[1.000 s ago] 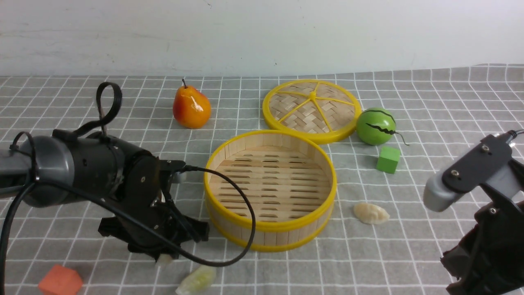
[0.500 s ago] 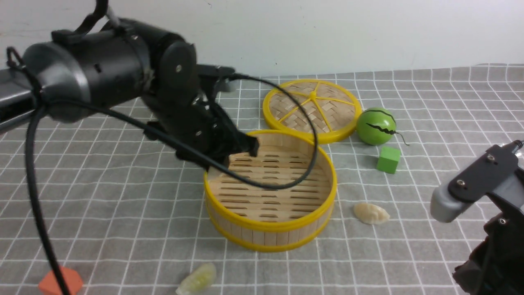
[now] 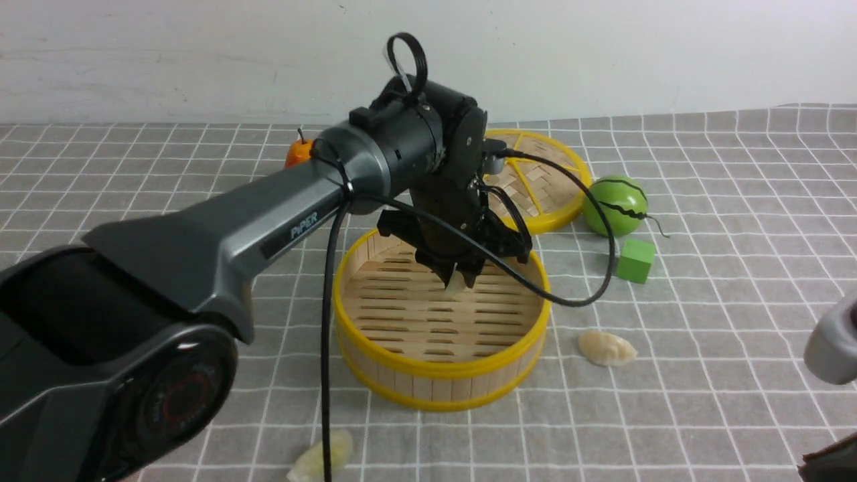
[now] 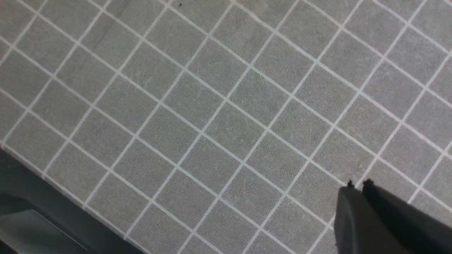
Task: Put the dumplings into the steamer on the table with the grey tablecloth.
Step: 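Place the dumpling into the bamboo steamer basket with the left gripper, then reach for and grasp a dumpling on the table with the left gripper, then place the dumpling into the bamboo steamer basket with the left gripper, then reach for and grasp a dumpling lying on the table beside the steamer, then place the dumpling in the bamboo steamer basket with the right gripper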
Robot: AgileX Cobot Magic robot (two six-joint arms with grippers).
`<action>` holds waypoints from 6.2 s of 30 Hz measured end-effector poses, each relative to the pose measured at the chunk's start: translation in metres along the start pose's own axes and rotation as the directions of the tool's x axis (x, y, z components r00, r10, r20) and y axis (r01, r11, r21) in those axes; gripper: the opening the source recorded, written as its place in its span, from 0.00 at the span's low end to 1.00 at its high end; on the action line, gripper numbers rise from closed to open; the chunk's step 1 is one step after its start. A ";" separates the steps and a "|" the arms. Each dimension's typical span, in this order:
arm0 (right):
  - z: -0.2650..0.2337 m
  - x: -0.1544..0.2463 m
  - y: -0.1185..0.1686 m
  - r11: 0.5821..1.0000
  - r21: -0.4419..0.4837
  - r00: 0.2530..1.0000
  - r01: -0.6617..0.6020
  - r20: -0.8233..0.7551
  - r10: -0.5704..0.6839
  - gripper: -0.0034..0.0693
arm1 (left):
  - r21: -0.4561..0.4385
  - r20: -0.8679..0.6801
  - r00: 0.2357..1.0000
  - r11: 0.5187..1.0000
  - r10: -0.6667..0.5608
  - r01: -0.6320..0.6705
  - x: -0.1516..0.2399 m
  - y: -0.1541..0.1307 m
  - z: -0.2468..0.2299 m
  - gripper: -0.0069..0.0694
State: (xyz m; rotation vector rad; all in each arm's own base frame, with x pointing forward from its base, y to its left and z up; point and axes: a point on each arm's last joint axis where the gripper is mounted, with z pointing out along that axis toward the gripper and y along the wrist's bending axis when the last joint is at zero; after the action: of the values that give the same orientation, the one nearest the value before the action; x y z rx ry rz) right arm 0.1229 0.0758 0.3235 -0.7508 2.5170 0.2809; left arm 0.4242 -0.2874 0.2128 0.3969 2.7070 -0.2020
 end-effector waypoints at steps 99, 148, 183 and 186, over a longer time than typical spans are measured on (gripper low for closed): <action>-0.007 0.001 -0.004 0.989 0.052 0.989 -0.135 0.061 0.132 0.20 | -0.001 -0.033 0.998 0.998 -0.055 0.055 0.020 0.047 -0.003 0.47; 0.256 -0.126 -0.096 0.987 0.106 0.954 0.119 -0.286 -0.084 0.62 | 0.045 0.009 1.000 0.999 -0.025 0.024 0.213 0.090 -0.259 0.07; 0.273 -0.202 0.015 0.999 -0.025 0.991 0.039 -0.129 -0.042 0.35 | 0.084 0.277 0.961 0.996 -0.026 0.003 0.262 0.103 -0.327 0.07; 0.274 -0.202 0.013 1.000 0.001 0.992 0.006 -0.124 -0.006 0.47 | 0.062 0.293 0.956 0.998 -0.018 0.000 0.274 0.108 -0.325 0.07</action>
State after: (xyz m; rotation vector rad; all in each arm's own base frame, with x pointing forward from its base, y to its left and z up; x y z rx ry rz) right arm 0.3718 0.2688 0.1934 -0.7980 2.6304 0.2369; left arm 0.0979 -0.0538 0.3895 0.3422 2.4150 -0.3206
